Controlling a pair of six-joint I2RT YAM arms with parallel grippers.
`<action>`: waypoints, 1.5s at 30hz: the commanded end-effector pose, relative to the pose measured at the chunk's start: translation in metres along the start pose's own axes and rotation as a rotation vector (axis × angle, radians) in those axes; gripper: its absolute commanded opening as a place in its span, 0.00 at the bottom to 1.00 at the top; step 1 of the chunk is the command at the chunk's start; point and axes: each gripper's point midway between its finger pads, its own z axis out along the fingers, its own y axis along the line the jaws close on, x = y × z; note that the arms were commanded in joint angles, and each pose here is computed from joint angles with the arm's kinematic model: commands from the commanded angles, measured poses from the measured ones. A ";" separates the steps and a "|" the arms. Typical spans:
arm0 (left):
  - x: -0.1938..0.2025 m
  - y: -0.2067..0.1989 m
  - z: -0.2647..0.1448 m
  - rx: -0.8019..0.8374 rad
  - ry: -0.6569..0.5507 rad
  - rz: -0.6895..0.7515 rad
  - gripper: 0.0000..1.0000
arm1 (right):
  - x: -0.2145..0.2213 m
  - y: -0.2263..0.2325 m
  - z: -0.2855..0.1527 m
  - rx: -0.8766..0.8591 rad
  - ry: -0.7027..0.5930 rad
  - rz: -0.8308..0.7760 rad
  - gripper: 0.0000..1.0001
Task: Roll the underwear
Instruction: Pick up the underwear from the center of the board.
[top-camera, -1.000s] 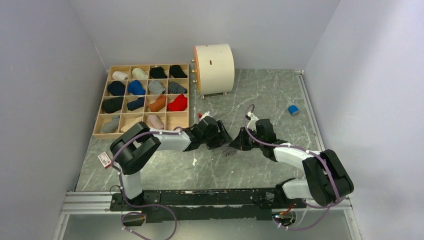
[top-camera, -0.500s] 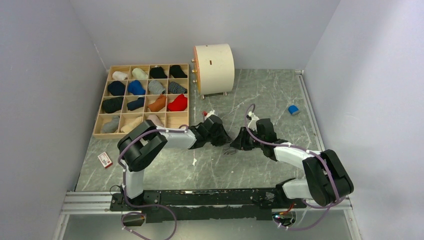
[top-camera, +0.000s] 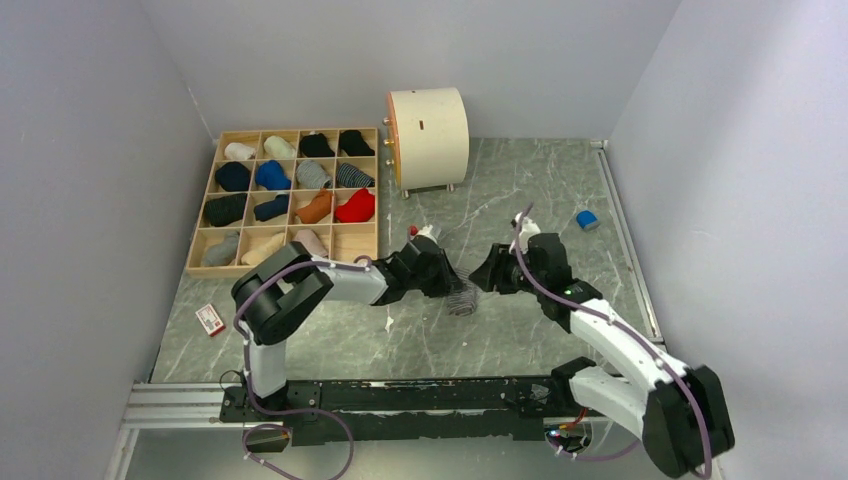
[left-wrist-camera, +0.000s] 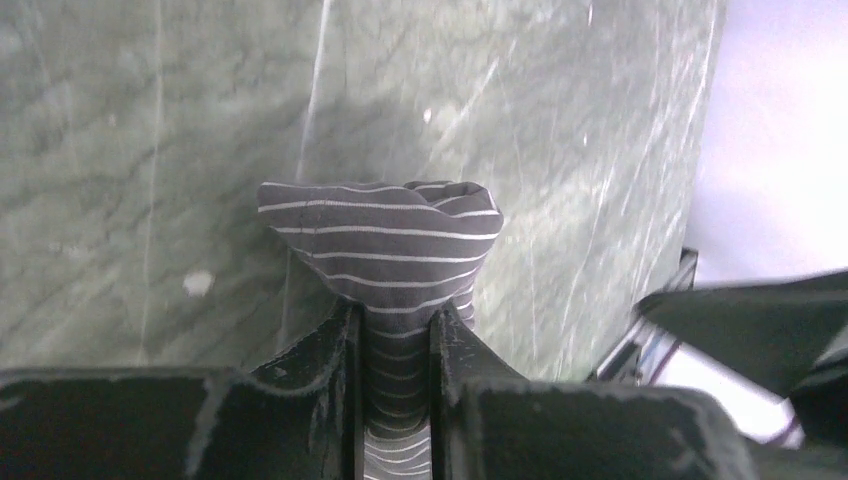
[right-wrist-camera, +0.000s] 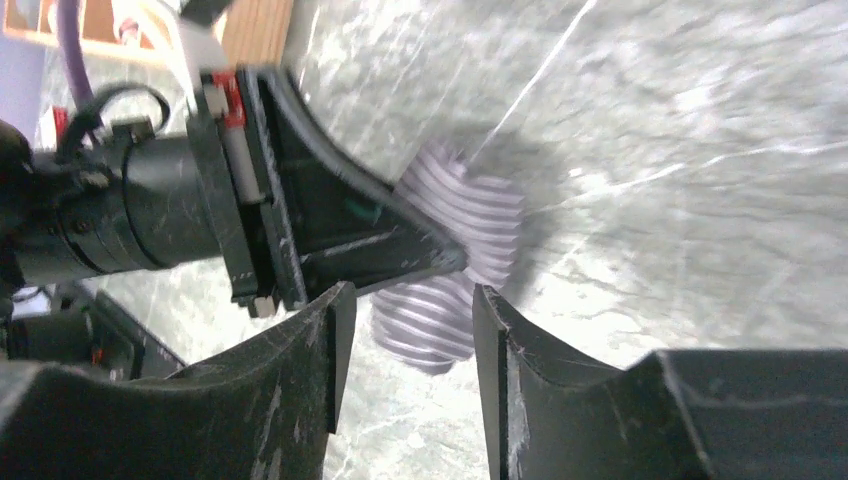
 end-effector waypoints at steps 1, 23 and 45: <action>0.010 -0.004 -0.026 0.083 0.060 0.055 0.05 | -0.037 -0.015 -0.030 0.181 -0.175 0.061 0.51; -0.177 0.059 -0.177 0.129 -0.365 -0.119 0.05 | -0.044 0.012 -0.038 0.068 -0.169 0.083 0.53; -0.183 0.166 -0.167 -0.110 -0.448 -0.395 0.05 | -0.036 0.017 -0.029 0.026 -0.107 0.064 0.53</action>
